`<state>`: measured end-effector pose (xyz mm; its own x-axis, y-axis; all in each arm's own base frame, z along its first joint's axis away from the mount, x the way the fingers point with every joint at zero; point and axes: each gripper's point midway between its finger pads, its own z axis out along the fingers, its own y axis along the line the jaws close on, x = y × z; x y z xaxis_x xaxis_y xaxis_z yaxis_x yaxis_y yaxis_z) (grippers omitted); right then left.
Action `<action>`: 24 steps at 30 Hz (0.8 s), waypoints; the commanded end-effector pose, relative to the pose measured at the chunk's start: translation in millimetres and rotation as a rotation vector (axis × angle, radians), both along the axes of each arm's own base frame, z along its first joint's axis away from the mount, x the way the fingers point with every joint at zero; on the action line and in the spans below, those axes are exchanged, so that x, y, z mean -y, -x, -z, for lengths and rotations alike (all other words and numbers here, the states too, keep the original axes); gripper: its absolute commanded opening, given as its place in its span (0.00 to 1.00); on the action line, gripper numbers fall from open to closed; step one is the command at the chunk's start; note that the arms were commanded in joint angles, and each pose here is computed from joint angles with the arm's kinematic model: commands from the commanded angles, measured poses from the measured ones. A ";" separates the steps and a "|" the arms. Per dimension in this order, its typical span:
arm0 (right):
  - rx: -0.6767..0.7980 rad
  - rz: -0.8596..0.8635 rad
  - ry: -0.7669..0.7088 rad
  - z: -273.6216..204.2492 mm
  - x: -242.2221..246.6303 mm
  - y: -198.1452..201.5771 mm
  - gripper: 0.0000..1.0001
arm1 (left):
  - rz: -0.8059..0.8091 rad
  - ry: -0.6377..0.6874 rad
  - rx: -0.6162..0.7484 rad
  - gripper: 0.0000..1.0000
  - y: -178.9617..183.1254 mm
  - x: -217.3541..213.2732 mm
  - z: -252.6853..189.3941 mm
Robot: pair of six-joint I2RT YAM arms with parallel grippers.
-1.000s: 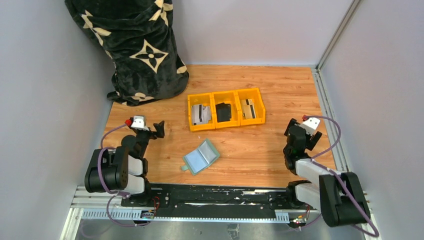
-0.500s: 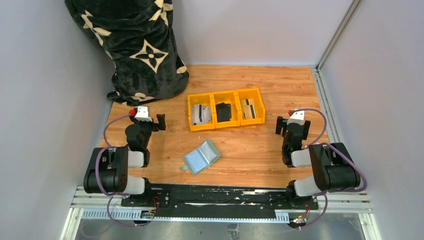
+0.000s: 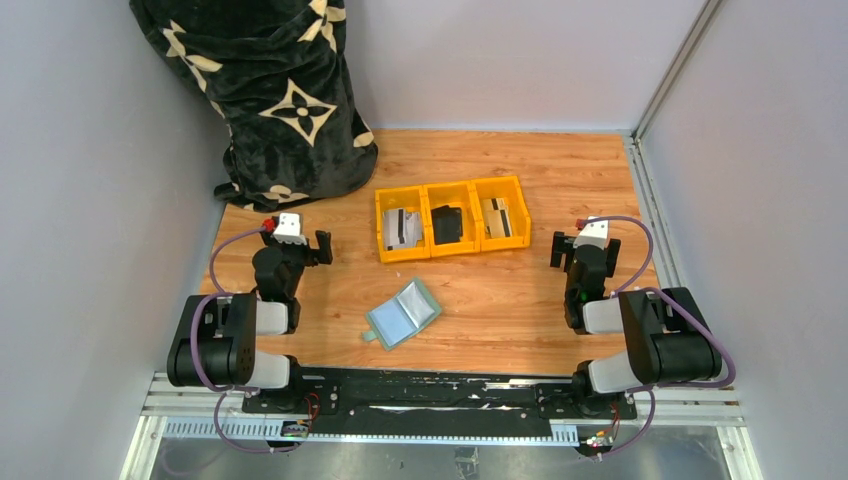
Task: Take the credit cards out of the card holder
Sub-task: Reset both arms
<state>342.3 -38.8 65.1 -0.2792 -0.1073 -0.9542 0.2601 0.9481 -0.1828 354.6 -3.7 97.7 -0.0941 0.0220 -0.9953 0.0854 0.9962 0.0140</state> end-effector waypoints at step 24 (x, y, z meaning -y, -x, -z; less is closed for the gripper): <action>0.032 0.008 0.008 -9.6 4.2 -4.5 0.94 | -0.009 -0.045 0.007 1.00 -6.2 2.4 -5.9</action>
